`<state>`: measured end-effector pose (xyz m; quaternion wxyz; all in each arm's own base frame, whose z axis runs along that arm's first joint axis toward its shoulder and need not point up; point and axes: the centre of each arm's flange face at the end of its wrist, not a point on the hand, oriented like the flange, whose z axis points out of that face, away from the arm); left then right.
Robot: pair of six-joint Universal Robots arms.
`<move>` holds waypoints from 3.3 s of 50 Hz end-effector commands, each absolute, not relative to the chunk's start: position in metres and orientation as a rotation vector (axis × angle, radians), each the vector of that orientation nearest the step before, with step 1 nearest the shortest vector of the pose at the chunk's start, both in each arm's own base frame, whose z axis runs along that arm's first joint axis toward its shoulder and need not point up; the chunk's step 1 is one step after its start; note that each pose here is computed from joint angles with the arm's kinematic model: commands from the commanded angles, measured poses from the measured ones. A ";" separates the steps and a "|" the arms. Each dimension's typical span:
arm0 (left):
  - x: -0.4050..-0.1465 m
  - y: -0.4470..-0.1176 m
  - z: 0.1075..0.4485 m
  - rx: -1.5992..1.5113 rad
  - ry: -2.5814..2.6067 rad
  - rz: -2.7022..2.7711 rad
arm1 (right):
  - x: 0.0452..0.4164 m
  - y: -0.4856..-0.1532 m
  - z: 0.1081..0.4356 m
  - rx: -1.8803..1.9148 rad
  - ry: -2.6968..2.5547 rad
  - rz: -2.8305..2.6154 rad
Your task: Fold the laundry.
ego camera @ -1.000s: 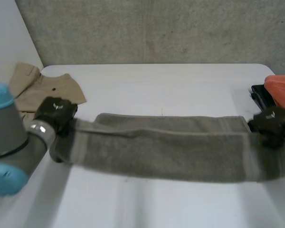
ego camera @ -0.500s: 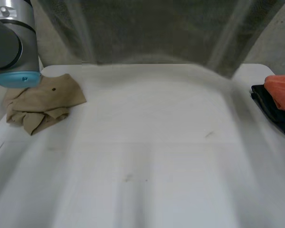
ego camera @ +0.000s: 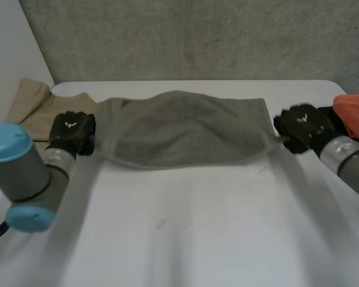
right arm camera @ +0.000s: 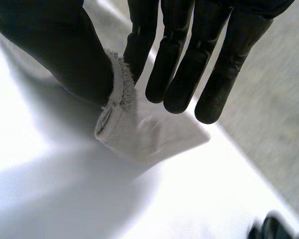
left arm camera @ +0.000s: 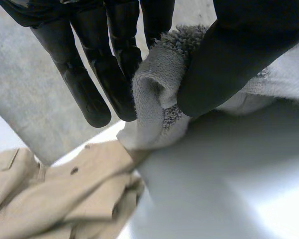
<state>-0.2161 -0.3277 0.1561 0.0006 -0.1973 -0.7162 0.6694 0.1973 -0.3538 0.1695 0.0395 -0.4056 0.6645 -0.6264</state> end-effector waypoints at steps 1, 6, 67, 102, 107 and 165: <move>-0.191 -0.259 0.185 -0.844 -2.460 1.924 | 0.163 -0.298 0.204 -1.402 2.309 -1.556; -0.171 -0.205 0.194 -1.102 -2.659 1.595 | 0.128 -0.259 0.226 -1.465 2.495 -1.248; -0.214 -0.314 0.162 -0.690 -2.497 2.024 | 0.162 -0.332 0.159 -1.088 2.474 -1.635; -0.216 -0.296 0.176 -0.697 -2.442 2.069 | 0.074 -0.358 0.197 -1.367 2.677 -1.976; -0.215 -0.295 0.182 -0.689 -2.428 2.088 | 0.170 -0.334 0.222 -1.513 2.249 -2.099; -0.285 -0.227 0.201 -0.846 -2.114 1.974 | 0.254 -0.270 0.181 -1.280 2.137 -1.795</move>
